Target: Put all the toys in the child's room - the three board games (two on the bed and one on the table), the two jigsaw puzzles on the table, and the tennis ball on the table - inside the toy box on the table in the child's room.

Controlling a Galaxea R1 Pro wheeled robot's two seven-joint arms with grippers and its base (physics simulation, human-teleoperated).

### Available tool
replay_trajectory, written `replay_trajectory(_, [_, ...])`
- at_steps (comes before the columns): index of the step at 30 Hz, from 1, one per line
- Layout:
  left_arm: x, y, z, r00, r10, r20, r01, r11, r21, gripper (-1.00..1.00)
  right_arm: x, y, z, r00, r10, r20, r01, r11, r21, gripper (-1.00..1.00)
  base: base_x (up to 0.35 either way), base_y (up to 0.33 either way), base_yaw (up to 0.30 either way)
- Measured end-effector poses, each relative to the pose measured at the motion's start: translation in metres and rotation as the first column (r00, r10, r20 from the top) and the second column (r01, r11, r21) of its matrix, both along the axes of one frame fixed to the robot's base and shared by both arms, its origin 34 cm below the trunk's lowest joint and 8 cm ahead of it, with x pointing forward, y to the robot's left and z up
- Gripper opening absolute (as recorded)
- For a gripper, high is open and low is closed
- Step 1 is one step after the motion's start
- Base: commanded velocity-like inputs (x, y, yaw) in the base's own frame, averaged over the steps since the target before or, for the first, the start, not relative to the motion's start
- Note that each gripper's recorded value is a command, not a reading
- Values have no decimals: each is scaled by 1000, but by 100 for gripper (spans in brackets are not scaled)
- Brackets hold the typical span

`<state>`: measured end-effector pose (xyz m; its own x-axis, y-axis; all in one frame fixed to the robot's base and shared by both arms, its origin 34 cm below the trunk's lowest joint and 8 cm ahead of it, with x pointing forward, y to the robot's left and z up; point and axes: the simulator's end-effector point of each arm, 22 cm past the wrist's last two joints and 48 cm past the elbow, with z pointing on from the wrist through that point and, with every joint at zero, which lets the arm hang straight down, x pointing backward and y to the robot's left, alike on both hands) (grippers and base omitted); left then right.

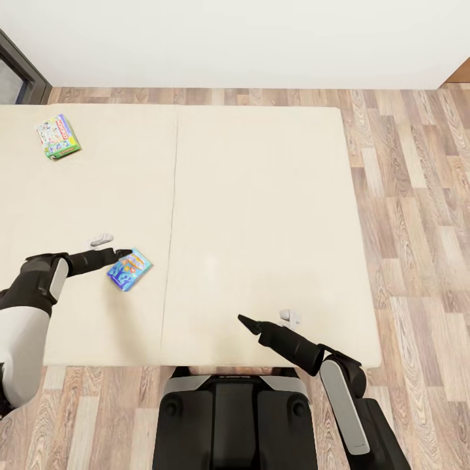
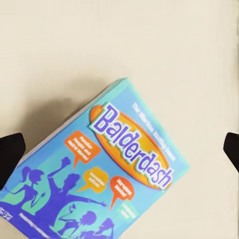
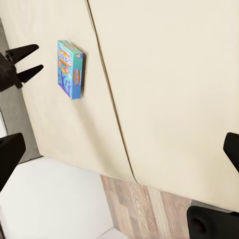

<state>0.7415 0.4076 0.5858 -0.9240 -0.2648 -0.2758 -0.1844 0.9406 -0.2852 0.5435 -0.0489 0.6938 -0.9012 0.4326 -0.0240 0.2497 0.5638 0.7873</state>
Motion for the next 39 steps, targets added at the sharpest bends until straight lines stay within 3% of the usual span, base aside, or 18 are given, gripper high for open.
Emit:
replay_trajectory(13, [27,-6,11,999,-8,43,8,1000,5,100,-1,3,1,1000,7,1,-7,1000,5,100,0,0,0])
replay_trajectory(30, [23,-16,2,996,-78,30,77,996,33,100,-2,5,1,1000,11,-1,-11,1000,5,100,0,0,0])
replay_trajectory(39, [14,-13,-10,997,-80,20,78,995,55,100,-3,5,-1,1000,11,-5,-11,1000,5,100,0,0,0])
